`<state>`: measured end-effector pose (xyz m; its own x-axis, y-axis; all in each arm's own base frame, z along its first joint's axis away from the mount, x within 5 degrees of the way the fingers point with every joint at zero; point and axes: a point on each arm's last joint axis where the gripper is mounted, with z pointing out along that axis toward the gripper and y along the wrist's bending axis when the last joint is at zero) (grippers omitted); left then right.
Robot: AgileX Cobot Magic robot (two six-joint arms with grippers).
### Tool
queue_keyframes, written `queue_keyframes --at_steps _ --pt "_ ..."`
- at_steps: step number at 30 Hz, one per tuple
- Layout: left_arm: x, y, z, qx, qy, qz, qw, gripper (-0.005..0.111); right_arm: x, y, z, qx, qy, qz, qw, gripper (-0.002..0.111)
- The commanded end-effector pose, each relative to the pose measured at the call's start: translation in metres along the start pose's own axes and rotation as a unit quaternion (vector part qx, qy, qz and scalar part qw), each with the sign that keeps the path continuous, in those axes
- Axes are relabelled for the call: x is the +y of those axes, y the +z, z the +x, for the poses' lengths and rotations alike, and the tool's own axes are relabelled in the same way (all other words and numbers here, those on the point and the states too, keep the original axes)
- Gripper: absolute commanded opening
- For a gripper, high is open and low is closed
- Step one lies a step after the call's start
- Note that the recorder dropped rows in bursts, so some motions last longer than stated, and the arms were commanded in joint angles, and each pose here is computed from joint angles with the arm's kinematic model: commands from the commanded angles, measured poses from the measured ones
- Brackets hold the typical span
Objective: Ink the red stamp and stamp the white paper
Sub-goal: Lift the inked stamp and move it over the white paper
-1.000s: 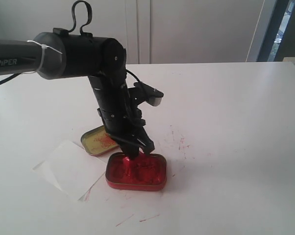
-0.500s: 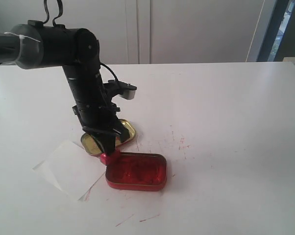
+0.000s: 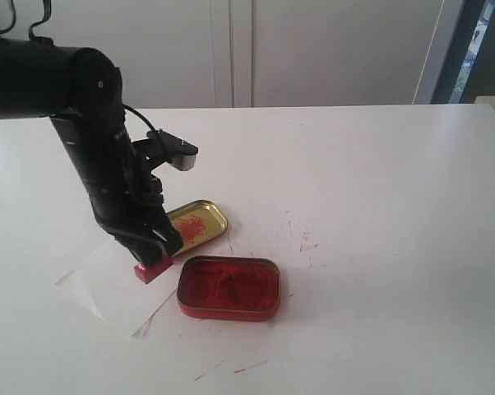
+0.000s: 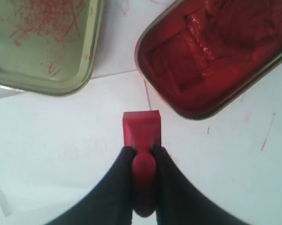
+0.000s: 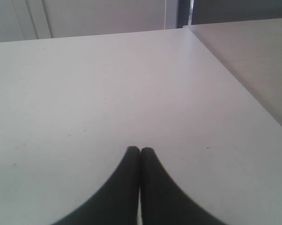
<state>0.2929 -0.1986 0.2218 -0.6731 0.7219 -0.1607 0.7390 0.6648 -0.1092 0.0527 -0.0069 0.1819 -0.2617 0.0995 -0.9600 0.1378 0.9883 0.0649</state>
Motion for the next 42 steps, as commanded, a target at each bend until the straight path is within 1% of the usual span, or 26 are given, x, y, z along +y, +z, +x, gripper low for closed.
queue_keyframes --at_steps 1,5,9,11,23,37,42 --pt "0.010 -0.004 0.021 -0.004 -0.030 -0.012 0.999 0.000 0.000 0.000 0.000 -0.007 -0.002 -0.002 1.000 0.000" --pt "0.030 -0.005 0.040 -0.003 -0.081 -0.014 0.997 0.000 0.000 0.000 0.000 -0.007 -0.002 -0.002 1.000 0.000" --pt "0.043 -0.007 0.051 -0.016 -0.120 -0.021 0.992 0.000 0.000 0.000 0.000 -0.007 -0.002 -0.002 1.000 0.000" --pt "0.046 -0.010 0.053 -0.020 -0.128 -0.022 0.991 0.000 0.000 0.000 0.000 -0.007 -0.002 -0.002 1.000 0.000" --pt "0.044 -0.007 0.060 -0.002 -0.131 -0.016 0.991 0.000 0.000 0.000 0.000 -0.007 -0.002 -0.002 1.000 0.000" --pt "0.044 -0.007 0.058 -0.012 -0.133 -0.015 0.991 0.000 0.000 0.000 0.000 -0.007 -0.002 -0.002 1.000 0.000" --pt "0.045 -0.008 0.057 -0.017 -0.104 -0.018 0.994 0.000 0.000 0.000 0.000 -0.007 -0.002 -0.002 1.000 0.000"
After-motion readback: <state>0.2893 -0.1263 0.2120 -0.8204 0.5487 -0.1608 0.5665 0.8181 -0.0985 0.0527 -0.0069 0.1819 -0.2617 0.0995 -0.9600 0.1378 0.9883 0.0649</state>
